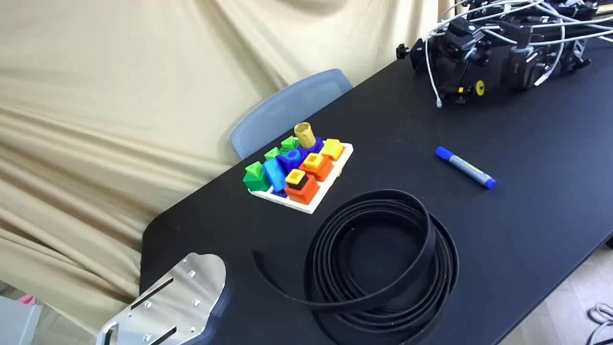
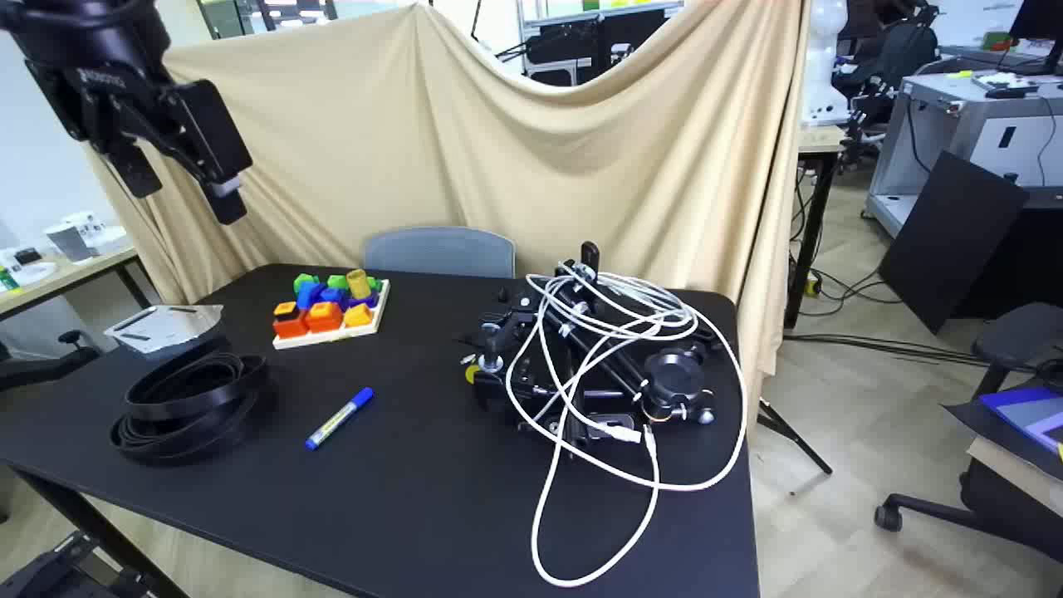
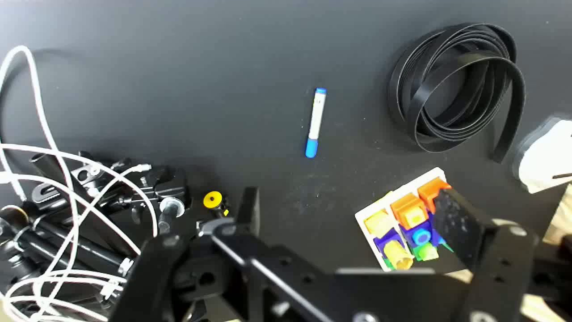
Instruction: Move the marker slightly forward
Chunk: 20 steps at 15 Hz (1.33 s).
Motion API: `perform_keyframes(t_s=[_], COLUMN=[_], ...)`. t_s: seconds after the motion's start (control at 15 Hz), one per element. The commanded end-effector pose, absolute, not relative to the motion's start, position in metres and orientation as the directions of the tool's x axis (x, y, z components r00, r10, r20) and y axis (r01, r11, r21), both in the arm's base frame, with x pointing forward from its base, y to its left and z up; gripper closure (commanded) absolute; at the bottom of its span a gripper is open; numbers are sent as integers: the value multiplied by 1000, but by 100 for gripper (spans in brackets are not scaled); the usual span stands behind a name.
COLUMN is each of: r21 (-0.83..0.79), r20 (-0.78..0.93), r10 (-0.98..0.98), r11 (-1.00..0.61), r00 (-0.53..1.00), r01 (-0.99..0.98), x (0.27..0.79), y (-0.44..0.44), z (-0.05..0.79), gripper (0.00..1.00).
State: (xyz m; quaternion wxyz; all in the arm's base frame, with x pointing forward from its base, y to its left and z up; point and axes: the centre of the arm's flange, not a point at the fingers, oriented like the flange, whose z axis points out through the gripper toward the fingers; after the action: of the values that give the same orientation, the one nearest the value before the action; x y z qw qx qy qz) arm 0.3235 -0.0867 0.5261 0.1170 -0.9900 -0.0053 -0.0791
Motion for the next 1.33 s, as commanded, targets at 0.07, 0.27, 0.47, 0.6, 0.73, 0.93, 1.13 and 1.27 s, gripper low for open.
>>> perform_keyframes(t_s=[0.07, 0.27, 0.47, 0.6, 0.73, 0.93, 1.13, 1.27], r21=[-230, -230, -230, -230, -230, -230, -202, -173], r20=[160, 161, 161, 161, 161, 161, 150, 146], r10=[-8, -8, -8, -8, -7, -7, -9, -3], r11=[-973, -973, -973, -973, -973, -973, -979, -985], r00=[987, 987, 987, 987, 987, 987, 989, 989], r01=[29, 30, 30, 30, 30, 30, 22, 22], x=[324, 324, 324, 324, 324, 324, 332, 343], y=[-87, -87, -87, -87, -87, -87, -78, -63], z=[526, 527, 527, 527, 527, 527, 513, 493], gripper=[0, 0, 0, 0, 0, 0, 0, 0])
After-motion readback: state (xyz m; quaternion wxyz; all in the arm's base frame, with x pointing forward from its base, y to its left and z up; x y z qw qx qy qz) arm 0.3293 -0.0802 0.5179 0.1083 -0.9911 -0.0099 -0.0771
